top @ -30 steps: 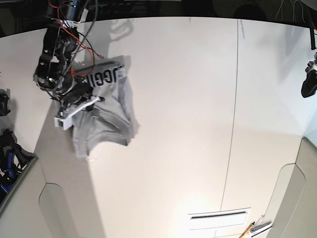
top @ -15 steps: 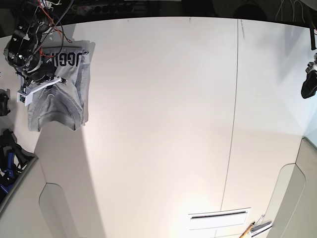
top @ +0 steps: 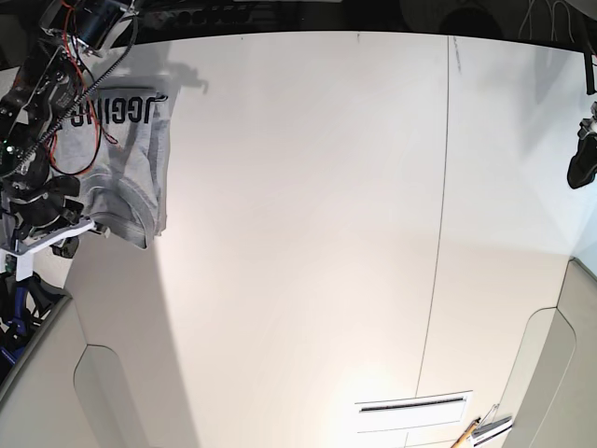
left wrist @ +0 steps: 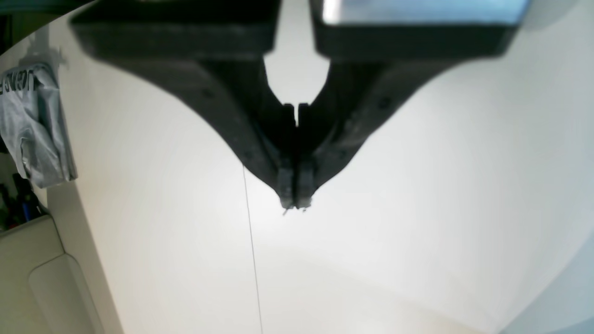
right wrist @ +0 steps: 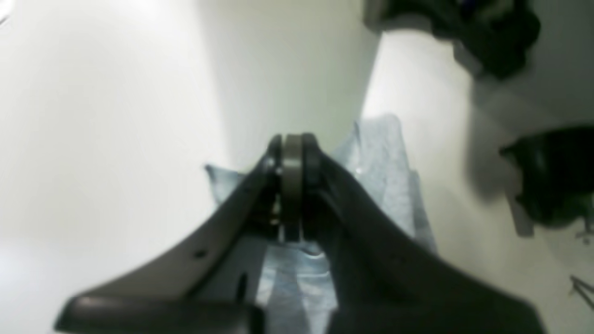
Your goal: Fold the T-shirt properly
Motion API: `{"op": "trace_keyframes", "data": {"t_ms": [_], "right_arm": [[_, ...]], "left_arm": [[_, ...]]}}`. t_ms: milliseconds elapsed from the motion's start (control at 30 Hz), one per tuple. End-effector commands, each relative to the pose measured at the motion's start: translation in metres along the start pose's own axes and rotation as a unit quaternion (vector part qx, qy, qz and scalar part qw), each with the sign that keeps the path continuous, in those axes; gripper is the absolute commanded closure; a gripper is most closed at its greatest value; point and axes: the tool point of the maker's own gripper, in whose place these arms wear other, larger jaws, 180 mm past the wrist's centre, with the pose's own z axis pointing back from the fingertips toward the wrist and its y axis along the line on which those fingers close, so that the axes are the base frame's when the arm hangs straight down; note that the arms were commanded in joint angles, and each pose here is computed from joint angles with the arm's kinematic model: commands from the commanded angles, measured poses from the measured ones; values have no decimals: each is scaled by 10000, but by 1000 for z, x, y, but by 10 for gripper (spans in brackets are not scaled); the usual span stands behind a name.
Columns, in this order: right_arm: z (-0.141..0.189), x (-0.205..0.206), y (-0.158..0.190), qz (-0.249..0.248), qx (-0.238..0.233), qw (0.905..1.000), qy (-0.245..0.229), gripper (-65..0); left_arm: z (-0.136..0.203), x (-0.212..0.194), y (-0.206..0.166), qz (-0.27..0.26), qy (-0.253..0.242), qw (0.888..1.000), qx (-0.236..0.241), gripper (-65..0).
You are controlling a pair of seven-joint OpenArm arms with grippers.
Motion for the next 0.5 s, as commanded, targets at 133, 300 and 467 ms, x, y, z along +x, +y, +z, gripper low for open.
{"op": "trace_keyframes", "data": {"t_ms": [133,300,467], "right_arm": [[34,-24,14,442,375,9983,74,0],[81,-78,20,846,553,9924,699,0],[136,-137,24,973,714,9784,1677,0]], "left_arm": [[26,13,1,111,-201,9997,-120,0],[65,-10,12,394,190,9990,26,0],[104,-50,28,527,979,9926,480,0]]}}
